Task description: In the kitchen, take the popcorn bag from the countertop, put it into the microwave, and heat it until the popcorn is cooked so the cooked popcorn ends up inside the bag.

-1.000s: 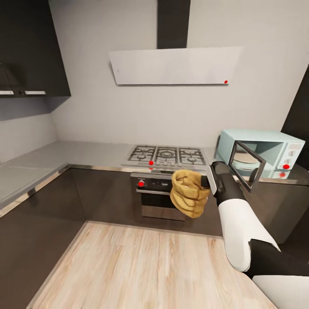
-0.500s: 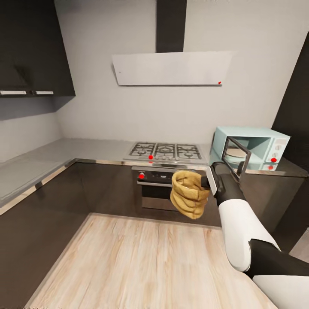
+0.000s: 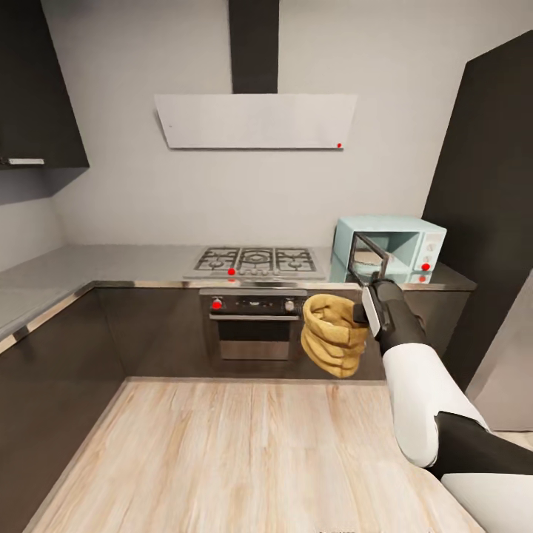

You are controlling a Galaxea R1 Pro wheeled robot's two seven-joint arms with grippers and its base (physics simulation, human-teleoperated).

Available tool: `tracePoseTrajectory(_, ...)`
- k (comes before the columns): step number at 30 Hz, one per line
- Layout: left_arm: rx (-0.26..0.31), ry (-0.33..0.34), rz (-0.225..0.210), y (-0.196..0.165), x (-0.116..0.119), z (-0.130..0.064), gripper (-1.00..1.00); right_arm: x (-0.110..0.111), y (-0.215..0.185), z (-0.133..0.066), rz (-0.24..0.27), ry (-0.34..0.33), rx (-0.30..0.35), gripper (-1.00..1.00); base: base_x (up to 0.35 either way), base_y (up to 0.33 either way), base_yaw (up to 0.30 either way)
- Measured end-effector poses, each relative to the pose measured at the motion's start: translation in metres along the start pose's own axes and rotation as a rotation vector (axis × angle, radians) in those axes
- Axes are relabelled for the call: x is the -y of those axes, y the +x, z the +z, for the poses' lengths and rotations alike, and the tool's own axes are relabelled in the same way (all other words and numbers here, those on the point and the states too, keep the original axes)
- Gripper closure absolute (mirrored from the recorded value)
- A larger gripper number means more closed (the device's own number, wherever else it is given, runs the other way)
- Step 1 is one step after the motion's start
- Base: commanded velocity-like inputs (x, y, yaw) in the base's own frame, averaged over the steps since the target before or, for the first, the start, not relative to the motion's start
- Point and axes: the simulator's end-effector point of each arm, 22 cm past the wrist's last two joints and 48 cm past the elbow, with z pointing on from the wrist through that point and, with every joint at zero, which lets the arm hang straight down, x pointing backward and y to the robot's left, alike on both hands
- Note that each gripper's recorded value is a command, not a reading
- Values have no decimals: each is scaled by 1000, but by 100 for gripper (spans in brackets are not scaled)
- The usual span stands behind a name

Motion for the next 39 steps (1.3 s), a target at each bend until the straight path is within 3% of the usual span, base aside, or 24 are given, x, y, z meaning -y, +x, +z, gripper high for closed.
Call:
tracePoseTrajectory(14, 7, 1, 1, -3, 1, 0, -100, 8, 6, 2, 5, 4, -10, 100, 0, 0, -280)
tracePoseTrajectory(16, 8, 3, 2, -3, 1, 0, -100, 56, 3, 9, 18, 77, -5, 100, 0, 0, -282)
tracePoseTrajectory(20, 11, 4, 2, -5, 1, 0, -100, 67, 2, 9, 32, 86, -2, 100, 0, 0, -282)
tracePoseTrajectory(39, 20, 7, 2, -8, 3, 0, -100, 70, -4, 2, 39, 84, 14, 100, 0, 0, -264)
